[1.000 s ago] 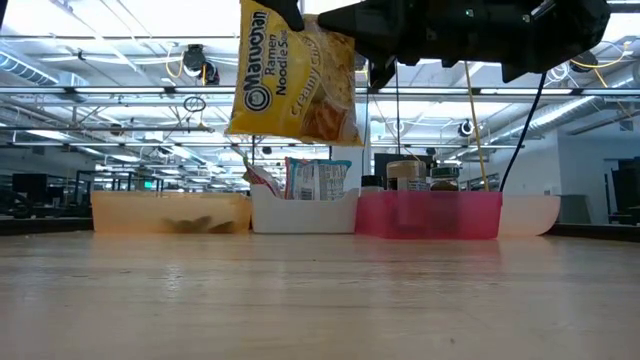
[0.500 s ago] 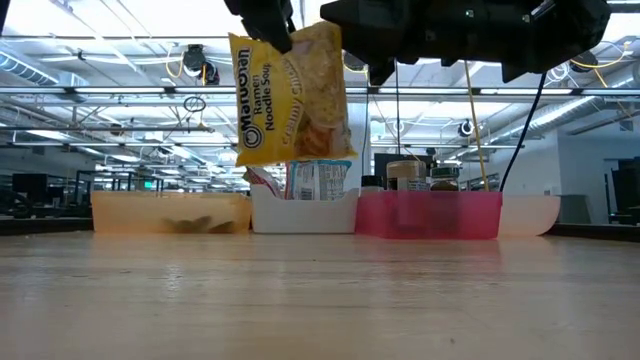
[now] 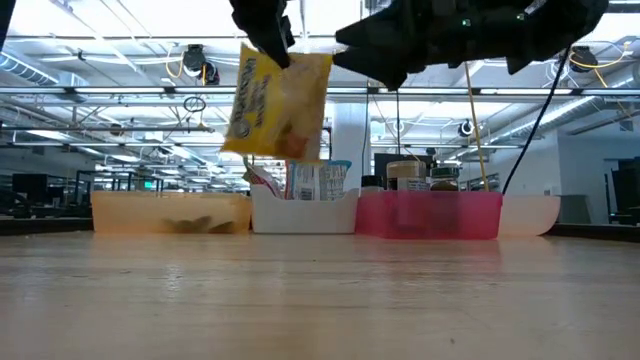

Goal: Pick & Place Food Item
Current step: Put the yellow noodle pack into the white bin

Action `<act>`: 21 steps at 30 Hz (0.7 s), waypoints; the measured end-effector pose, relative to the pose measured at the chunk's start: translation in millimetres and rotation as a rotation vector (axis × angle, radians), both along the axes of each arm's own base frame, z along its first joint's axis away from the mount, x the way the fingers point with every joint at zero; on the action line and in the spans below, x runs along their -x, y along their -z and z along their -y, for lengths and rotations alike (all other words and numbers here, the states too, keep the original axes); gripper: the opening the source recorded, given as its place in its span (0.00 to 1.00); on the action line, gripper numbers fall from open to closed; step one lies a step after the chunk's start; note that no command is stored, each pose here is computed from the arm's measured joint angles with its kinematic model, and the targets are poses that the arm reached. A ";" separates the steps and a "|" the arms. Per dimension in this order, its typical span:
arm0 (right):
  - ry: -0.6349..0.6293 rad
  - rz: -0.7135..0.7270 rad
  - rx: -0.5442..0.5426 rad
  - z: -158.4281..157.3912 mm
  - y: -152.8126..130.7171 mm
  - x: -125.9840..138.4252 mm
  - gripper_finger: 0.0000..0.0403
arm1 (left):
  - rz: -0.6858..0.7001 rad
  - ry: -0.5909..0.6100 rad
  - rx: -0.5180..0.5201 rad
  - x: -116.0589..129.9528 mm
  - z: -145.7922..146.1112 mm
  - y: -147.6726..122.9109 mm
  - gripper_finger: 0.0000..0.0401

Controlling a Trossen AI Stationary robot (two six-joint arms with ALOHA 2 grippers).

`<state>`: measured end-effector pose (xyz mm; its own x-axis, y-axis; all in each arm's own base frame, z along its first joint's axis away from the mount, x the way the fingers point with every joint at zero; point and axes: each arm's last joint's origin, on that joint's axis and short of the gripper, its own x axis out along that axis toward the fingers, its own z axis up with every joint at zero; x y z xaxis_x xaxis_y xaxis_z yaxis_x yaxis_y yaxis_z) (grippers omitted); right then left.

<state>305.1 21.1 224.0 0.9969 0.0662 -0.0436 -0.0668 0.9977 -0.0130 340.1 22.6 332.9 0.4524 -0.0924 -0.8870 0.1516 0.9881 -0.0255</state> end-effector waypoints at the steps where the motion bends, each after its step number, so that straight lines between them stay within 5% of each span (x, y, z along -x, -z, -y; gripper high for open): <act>1: 0.008 -0.009 -0.001 2.5 -2.2 3.2 0.60 | 0.011 -0.002 -0.007 0.2 -4.3 -3.5 0.00; 9: 0.077 -0.027 0.004 10.5 -5.2 38.3 0.61 | 0.133 -0.004 -0.093 3.6 -46.2 -33.6 0.00; 21: 0.210 0.006 -0.073 16.4 35.3 83.6 0.60 | 0.260 -0.086 -0.126 19.1 -120.9 -43.8 0.00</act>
